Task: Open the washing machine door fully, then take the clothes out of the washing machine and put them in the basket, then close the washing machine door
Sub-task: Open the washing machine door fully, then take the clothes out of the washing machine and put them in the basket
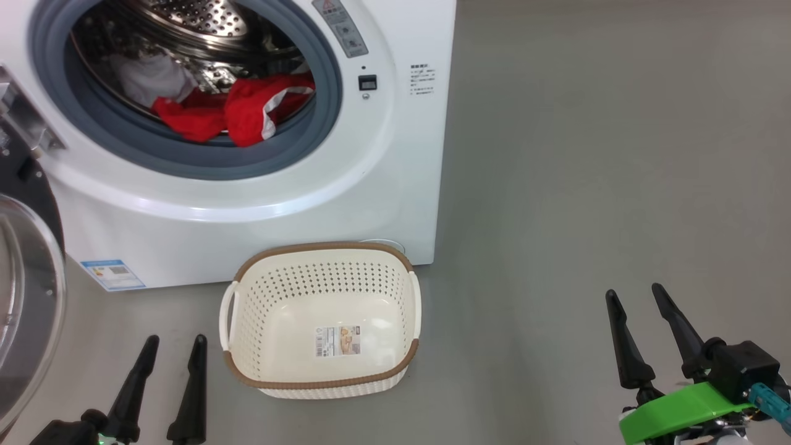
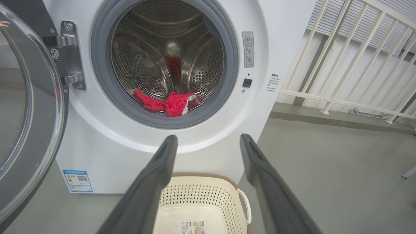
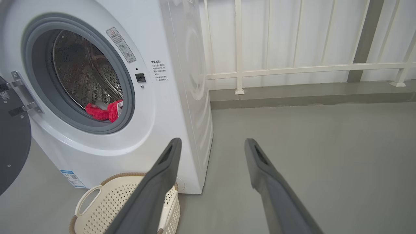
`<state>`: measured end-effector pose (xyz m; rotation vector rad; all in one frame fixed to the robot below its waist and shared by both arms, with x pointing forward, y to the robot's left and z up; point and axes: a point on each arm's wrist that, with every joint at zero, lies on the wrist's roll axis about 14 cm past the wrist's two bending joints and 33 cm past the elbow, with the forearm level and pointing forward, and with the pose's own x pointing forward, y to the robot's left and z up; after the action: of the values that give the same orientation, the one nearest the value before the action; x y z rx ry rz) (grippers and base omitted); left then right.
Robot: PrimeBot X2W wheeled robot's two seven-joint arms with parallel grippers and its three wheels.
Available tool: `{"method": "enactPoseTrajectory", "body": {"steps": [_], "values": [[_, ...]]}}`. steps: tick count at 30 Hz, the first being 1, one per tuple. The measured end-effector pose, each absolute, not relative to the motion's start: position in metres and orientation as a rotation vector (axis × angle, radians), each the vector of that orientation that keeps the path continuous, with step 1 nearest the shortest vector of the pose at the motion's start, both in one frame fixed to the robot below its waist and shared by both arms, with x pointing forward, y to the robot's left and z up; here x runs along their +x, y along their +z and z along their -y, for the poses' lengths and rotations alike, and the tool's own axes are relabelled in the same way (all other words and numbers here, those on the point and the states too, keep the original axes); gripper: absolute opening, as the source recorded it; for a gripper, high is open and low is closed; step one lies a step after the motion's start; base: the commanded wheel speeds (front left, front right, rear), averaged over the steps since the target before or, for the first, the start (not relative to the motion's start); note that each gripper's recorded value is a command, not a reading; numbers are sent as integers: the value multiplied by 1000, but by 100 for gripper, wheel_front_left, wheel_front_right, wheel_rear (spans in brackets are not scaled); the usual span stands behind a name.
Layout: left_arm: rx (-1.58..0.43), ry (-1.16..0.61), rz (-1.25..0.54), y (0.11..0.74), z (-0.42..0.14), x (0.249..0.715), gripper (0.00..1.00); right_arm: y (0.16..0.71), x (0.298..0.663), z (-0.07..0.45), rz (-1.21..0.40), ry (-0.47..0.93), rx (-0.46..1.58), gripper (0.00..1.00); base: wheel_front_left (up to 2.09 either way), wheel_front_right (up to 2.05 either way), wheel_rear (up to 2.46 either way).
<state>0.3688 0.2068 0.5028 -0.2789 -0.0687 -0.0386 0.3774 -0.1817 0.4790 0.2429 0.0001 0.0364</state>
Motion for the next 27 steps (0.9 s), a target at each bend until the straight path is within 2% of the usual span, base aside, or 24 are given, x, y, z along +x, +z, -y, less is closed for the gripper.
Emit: {"method": "enactPoseTrajectory", "body": {"steps": [8,27], "values": [[-285,-59,50,498,-202,374,100,471,372,193,-21,-5,246,100,0,0,0],[-283,-31,59,500,-214,372,100,471,374,189,-22,5,250,100,0,0,0]]}}
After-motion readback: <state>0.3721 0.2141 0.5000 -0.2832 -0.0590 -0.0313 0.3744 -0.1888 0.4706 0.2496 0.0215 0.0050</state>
